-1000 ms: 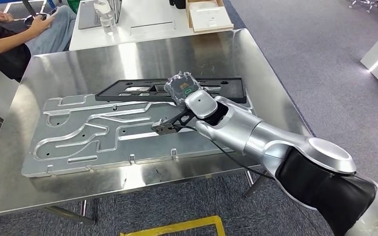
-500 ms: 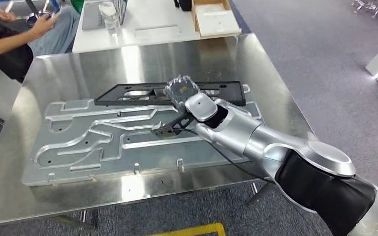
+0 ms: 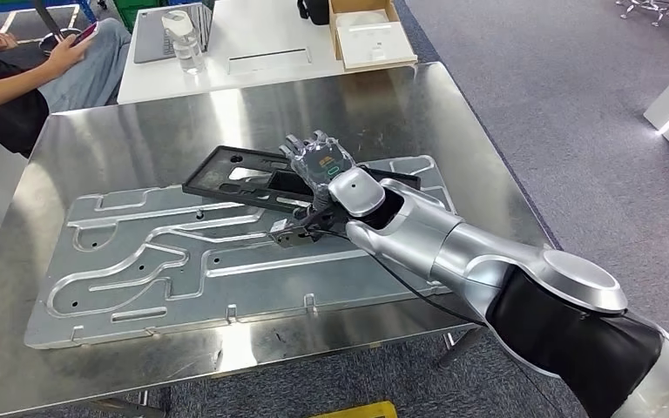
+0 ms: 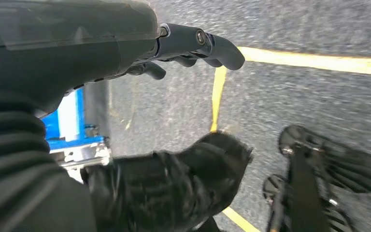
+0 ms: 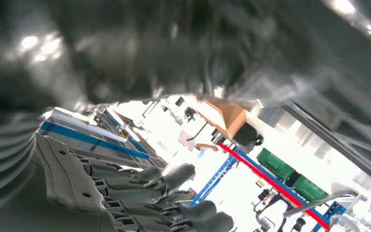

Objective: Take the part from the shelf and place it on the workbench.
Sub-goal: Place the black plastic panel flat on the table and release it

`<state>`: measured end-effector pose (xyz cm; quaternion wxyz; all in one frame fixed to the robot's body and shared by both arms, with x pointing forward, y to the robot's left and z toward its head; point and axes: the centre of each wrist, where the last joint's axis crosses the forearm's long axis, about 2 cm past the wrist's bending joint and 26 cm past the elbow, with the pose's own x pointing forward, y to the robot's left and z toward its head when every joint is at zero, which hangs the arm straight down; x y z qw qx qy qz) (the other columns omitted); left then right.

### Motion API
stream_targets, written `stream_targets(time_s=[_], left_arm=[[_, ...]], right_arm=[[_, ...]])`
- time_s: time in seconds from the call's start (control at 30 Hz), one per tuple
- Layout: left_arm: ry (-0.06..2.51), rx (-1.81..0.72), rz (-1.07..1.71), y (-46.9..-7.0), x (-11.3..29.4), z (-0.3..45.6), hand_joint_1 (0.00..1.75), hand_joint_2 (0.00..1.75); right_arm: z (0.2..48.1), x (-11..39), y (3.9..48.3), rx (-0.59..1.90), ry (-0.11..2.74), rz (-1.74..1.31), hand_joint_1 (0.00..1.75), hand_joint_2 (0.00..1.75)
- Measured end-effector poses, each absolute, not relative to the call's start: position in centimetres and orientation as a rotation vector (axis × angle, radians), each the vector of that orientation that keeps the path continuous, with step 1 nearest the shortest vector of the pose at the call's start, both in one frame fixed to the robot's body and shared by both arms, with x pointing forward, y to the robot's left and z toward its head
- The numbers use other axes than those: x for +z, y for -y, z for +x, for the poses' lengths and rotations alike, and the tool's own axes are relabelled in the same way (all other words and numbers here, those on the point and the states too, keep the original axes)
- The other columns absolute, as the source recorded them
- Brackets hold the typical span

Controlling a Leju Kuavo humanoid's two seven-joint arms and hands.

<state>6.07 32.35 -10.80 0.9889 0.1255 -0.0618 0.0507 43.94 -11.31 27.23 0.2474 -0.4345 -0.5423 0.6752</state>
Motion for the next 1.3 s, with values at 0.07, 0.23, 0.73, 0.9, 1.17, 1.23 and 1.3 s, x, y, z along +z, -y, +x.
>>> stream_targets(time_s=[0.07, 0.23, 0.73, 0.9, 1.17, 1.23, 1.3], left_arm=[[0.126, 0.103, 0.252, -32.4, -10.8, 6.2, 0.00, 0.00], [0.123, 0.104, 0.245, -32.3, -10.8, 6.0, 0.00, 0.00], [0.111, 0.108, 0.231, -32.2, -10.8, 6.0, 0.00, 0.00], [0.095, 0.111, 0.231, -32.2, -10.8, 5.9, 0.00, 0.00], [0.097, 0.113, 0.237, -32.4, -10.8, 6.2, 0.00, 0.00], [0.098, 0.113, 0.238, -32.3, -10.8, 6.3, 0.00, 0.00], [0.099, 0.113, 0.239, -32.3, -10.8, 6.3, 0.00, 0.00]], right_arm=[[44.0, 27.2, 11.4, 1.841, 1.475, -1.186, 0.00, 0.00], [44.2, 27.4, 11.9, 1.835, 1.464, -1.201, 0.00, 0.00], [44.4, 27.2, 12.9, 1.837, 1.404, -1.223, 0.00, 0.00], [44.5, 27.1, 13.3, 1.834, 1.388, -1.230, 0.00, 0.00], [44.7, 27.6, 13.8, 1.833, 1.376, -1.248, 0.00, 0.00], [44.8, 27.6, 14.0, 1.832, 1.370, -1.252, 0.00, 0.00], [44.8, 27.6, 14.1, 1.831, 1.367, -1.254, 0.00, 0.00]])
